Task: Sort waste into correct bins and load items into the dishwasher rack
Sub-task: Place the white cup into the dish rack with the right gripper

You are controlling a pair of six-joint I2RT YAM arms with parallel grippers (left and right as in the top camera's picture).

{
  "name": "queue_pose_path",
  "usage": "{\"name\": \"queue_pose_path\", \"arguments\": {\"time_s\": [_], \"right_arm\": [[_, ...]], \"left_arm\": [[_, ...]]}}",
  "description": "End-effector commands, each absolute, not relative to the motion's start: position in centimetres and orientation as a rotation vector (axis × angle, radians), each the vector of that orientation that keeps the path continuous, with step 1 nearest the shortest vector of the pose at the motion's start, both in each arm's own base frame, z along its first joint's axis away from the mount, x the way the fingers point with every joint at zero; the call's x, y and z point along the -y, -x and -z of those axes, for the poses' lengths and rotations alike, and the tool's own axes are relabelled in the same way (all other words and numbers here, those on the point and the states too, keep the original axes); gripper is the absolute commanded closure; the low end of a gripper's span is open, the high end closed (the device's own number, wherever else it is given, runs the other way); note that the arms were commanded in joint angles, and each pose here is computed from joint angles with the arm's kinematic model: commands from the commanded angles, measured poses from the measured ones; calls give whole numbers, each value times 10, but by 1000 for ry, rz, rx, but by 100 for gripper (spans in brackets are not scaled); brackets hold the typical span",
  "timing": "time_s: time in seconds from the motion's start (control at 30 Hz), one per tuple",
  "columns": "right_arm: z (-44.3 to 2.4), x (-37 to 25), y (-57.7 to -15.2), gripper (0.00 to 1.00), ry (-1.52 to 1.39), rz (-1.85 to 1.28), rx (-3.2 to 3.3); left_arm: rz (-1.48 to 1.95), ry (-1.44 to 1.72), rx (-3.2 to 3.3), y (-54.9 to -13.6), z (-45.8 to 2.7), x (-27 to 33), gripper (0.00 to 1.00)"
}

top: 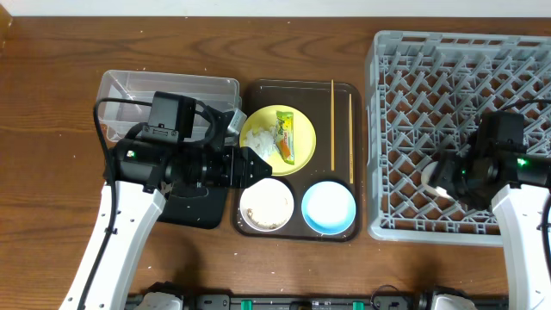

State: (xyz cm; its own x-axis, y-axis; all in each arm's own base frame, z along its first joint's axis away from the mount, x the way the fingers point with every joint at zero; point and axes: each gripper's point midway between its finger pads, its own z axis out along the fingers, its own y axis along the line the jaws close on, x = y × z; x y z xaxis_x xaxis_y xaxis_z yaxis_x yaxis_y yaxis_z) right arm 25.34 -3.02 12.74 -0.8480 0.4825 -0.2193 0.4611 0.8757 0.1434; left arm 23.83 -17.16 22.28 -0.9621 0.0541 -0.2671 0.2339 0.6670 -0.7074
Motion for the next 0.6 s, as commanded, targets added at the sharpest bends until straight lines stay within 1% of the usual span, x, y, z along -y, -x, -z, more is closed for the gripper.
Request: {"name": "queue_pose_path", "arguments": {"time_s": [0.0, 0.03, 0.1, 0.2, 0.3, 0.43, 0.5, 0.57], "right_arm": [[-143, 14, -263, 16, -678, -289, -2758], [-148, 15, -265, 14, -670, -288, -2746], [-160, 15, -265, 12, -657, -288, -2720], [-182, 10, -266, 12, -621, -322, -2664], [-207, -5, -266, 13, -485, -421, -2588], [-239, -30, -257, 12, -279, -558, -2478], [-247, -34, -252, 12, -247, -577, -2449], [-251, -35, -249, 11, -240, -574, -2432]], "left_arm": [[1155, -240, -2658, -240, -223, 171, 42], [1153, -242, -2659, -240, -223, 171, 42], [1126, -252, -2668, -240, -221, 171, 42], [1032, -287, -2699, -238, -212, 172, 42], [904, -353, -2734, -235, -201, 176, 42], [549, -370, -2811, -240, -173, 168, 42], [453, -356, -2841, -242, -159, 169, 42], [439, -386, -2866, -240, -141, 181, 43]]}}
